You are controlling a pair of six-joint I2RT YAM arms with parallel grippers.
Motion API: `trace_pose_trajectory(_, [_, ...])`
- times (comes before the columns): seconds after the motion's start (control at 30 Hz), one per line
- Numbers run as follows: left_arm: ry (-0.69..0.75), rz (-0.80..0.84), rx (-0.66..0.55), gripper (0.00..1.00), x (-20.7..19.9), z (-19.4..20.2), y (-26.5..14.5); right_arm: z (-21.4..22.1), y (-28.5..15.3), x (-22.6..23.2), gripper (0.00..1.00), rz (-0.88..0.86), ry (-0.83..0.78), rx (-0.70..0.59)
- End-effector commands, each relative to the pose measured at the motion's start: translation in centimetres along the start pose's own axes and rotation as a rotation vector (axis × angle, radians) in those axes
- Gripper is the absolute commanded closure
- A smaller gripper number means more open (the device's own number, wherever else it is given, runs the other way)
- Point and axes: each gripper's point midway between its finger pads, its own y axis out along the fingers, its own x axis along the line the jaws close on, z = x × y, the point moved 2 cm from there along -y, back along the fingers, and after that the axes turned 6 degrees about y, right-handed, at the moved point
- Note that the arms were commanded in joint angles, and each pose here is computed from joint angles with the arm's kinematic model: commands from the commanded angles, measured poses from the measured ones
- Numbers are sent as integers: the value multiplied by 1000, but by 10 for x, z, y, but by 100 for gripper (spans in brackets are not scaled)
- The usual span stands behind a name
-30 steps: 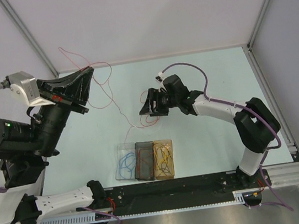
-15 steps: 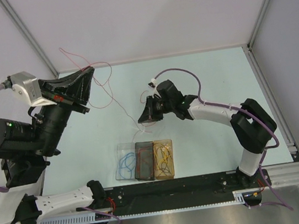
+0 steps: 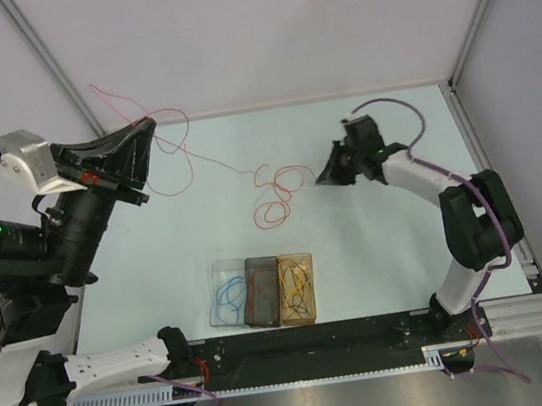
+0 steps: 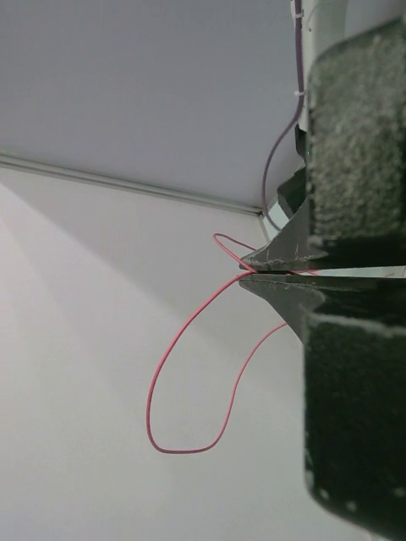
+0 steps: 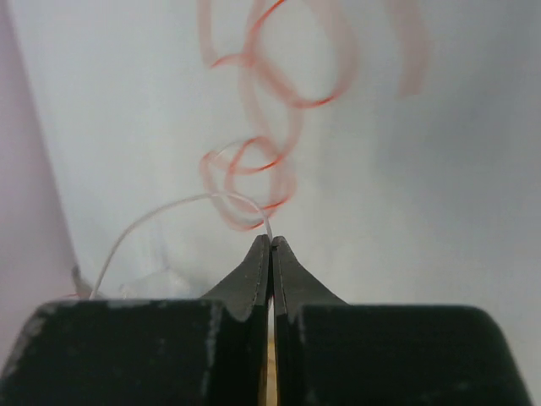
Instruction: Untangle the cables
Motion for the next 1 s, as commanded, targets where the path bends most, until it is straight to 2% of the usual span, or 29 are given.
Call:
trace_pose_trajectory(0.0, [22, -44, -53, 100, 17, -26, -8, -58, -53, -94, 100, 291, 54, -181])
trace_pose_trajectory(0.1, [27, -50, -62, 100, 19, -31, -8, -70, -72, -134, 100, 359, 134, -219])
trace_pose_trajectory(0.27, [31, -45, -55, 100, 17, -29, -6, -67, -80, -164, 100, 441, 176, -238])
trace_pose_trajectory(0.43, [30, -38, -44, 100, 15, -26, -5, -58, -71, -146, 100, 352, 148, -193])
trace_pose_trajectory(0.47, [28, -34, -39, 100, 13, -24, -4, -57, -71, -140, 77, 338, 136, -192])
trace_pose_trajectory(0.5, [28, -31, -37, 100, 13, -23, -4, -57, -74, -130, 60, 321, 114, -201])
trace_pose_trajectory(0.57, [21, -26, -31, 100, 12, -20, -5, -52, -75, -117, 40, 317, 77, -209])
trace_pose_trajectory(0.97, [-45, 25, -5, 100, 2, 1, -15, -48, -121, -78, 31, 267, 16, -285])
